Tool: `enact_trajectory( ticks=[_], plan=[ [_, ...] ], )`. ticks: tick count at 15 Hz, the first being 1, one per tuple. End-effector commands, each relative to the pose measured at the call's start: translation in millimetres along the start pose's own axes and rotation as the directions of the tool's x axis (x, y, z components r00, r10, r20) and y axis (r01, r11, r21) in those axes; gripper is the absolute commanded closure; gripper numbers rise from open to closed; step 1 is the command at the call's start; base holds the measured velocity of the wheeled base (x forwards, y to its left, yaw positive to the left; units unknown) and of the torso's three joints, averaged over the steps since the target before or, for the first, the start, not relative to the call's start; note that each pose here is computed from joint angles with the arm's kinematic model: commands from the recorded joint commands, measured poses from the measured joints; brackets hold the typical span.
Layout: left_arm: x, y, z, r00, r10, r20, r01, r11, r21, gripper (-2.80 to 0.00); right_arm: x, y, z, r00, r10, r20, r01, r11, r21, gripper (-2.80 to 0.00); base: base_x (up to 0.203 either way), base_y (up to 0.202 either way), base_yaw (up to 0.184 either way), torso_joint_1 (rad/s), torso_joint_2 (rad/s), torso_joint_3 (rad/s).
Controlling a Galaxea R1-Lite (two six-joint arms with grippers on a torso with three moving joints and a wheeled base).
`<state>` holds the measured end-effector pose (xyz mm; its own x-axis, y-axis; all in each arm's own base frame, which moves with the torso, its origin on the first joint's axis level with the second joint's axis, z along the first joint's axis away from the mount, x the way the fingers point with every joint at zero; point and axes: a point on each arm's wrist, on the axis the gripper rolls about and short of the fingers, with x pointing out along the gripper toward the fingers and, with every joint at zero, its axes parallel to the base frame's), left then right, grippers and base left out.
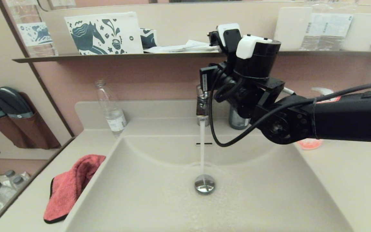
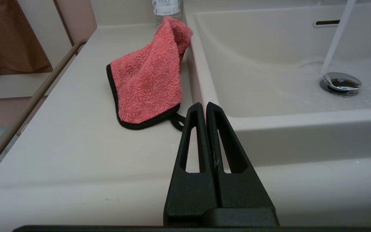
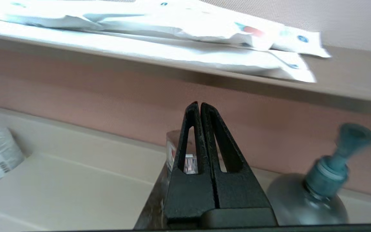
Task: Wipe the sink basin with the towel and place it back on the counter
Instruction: Turn off the faucet
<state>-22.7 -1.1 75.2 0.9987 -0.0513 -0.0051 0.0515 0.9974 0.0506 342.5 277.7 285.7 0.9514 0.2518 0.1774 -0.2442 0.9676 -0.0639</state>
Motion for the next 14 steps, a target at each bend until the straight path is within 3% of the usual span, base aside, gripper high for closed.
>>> enact_trajectory(
  ticks=[1,7,14],
  plan=[
    [0,0.0,0,1.0,-0.001,0.001,0.001,1.0,0.0,0.0,13,4,-10,1.0,-0.007,-0.014,0.007,1.0,-0.009,0.0,0.0,0.0,0.0,0.0,0.0,0.0],
    [0,0.0,0,1.0,-0.001,0.001,0.001,1.0,0.001,0.0,28,-10,-24,0.998,-0.049,-0.04,0.047,0.998,-0.04,0.0,0.0,0.0,0.0,0.0,0.0,0.0],
    [0,0.0,0,1.0,-0.001,0.001,0.001,1.0,0.001,0.0,26,-8,-30,0.995,-0.021,-0.095,0.015,0.998,-0.062,0.0,0.0,0.0,0.0,0.0,0.0,0.0]
  ],
)
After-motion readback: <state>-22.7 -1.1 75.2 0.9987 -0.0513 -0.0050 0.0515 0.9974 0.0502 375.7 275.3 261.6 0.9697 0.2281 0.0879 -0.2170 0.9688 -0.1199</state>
